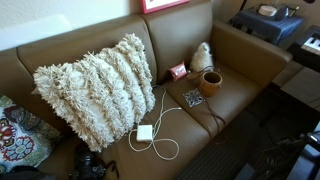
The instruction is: Move the brown bag slightly to the left
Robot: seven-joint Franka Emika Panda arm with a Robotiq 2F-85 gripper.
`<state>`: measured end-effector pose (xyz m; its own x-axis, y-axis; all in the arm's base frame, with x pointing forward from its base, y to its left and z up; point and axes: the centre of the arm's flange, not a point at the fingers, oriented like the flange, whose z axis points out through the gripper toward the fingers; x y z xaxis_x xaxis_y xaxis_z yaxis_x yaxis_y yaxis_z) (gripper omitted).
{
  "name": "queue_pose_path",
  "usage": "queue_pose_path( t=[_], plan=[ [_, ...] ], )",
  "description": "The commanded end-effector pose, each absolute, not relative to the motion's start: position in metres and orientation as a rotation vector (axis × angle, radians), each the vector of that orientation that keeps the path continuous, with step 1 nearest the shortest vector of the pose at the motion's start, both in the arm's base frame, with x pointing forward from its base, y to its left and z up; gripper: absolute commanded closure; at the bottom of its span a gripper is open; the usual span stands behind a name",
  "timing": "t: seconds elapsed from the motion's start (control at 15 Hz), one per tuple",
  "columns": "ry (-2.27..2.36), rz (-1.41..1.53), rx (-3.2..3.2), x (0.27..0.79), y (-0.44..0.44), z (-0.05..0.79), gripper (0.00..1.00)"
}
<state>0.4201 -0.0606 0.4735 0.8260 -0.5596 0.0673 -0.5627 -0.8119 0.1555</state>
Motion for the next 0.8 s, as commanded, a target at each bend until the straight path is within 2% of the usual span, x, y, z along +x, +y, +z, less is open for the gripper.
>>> queue_pose_path(
  t=[0.0,0.27,0.73],
  plan=[
    [-0.899,-0.001,2.857,0.402,-0.074,0.445,0.0],
    [-0.881,-0.111,2.888,0.399,-0.07,0.408,0.0],
    [-0.836,-0.218,2.855,0.457,-0.041,0.384,0.0]
  ],
)
